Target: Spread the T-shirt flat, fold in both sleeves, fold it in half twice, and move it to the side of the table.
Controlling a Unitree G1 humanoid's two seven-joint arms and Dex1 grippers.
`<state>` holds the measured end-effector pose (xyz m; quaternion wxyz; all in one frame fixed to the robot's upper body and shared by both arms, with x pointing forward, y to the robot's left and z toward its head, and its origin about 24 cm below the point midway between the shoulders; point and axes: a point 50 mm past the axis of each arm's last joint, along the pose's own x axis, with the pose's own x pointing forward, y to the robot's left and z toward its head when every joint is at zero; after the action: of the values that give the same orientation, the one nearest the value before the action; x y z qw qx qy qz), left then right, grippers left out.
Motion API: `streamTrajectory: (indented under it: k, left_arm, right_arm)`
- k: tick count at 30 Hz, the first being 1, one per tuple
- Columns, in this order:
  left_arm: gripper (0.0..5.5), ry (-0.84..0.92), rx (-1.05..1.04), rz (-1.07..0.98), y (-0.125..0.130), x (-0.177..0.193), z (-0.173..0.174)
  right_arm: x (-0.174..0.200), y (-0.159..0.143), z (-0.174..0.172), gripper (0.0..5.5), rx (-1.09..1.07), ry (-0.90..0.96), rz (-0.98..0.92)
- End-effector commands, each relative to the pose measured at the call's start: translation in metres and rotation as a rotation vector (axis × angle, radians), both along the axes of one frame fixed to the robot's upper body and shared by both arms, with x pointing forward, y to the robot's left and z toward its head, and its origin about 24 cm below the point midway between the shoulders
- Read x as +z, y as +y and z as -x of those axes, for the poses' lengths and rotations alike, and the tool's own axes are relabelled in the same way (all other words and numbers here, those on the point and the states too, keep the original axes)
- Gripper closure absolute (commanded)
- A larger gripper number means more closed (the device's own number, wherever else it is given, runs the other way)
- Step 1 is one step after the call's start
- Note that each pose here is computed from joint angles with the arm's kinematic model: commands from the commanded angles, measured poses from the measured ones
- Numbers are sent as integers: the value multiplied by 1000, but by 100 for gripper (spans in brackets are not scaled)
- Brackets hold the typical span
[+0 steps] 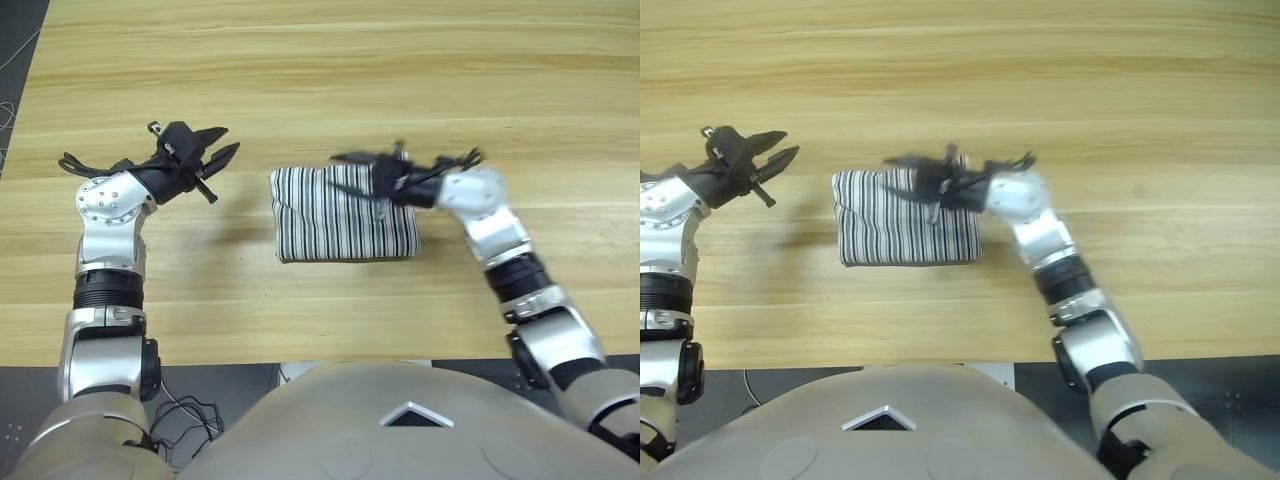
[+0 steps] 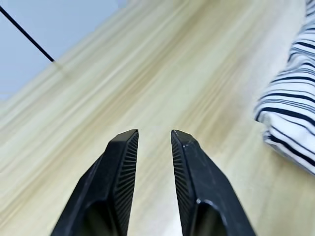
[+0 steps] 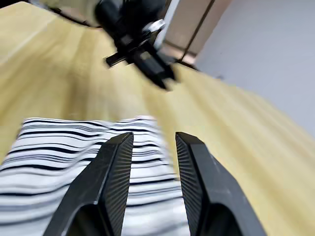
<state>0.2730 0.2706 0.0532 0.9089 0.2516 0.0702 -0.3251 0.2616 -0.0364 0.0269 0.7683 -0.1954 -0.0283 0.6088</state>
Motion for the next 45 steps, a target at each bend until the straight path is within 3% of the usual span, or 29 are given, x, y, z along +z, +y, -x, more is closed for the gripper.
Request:
streamTrajectory:
  k: [1, 4, 7, 12, 15, 17, 20, 22, 24, 27, 29, 31, 32, 38, 45]
  left_arm:
    - [427, -39, -5, 26, -13, -10, 9]
    - [427, -39, -16, 45, -20, -16, 16]
    - [427, -81, 15, 100, -27, -12, 13]
    - [427, -184, 237, 367, -59, -14, -8]
    - [427, -189, 322, 430, -84, -24, -19]
    - [427, -205, 427, 493, -85, -23, -28]
    - [427, -242, 596, 548, -74, -19, -36]
    - [427, -273, 676, 590, -69, -17, -38]
    - [427, -294, 717, 606, -72, -17, -38]
    - [427, -309, 724, 588, -79, -18, -35]
    - [427, -170, 698, 631, -94, -33, -31]
    - [427, -129, 626, 600, -108, -48, -17]
    - [427, -127, 577, 533, -113, -55, -9]
    - [427, -172, 444, 399, -129, -60, 1]
    - [427, -227, 378, 320, -144, -59, 2]
  right_arm:
    - [-49, 13, -10, 393, -193, 94, 245]
    - [-70, -6, -17, 393, -271, 92, 434]
    - [-74, -84, -39, 393, -446, 59, 658]
    - [-32, -233, -52, 393, -816, 23, 831]
    - [-16, -290, -39, 393, -976, 4, 952]
    - [-6, -307, -36, 393, -1043, -74, 1027]
    - [18, -290, -61, 393, -1174, -326, 873]
    - [52, -250, -85, 393, -1304, -674, 530]
    - [77, -205, -85, 393, -1289, -1016, 261]
    - [66, -124, -56, 393, -1092, -1182, 54]
    - [17, -70, -28, 393, -861, -984, 65]
    - [-48, -49, -1, 393, -814, -420, 120]
    - [-64, -50, 9, 393, -829, -250, 111]
    - [-62, -66, 12, 393, -867, -145, -33]
    - [-64, -70, 15, 393, -818, -218, 14]
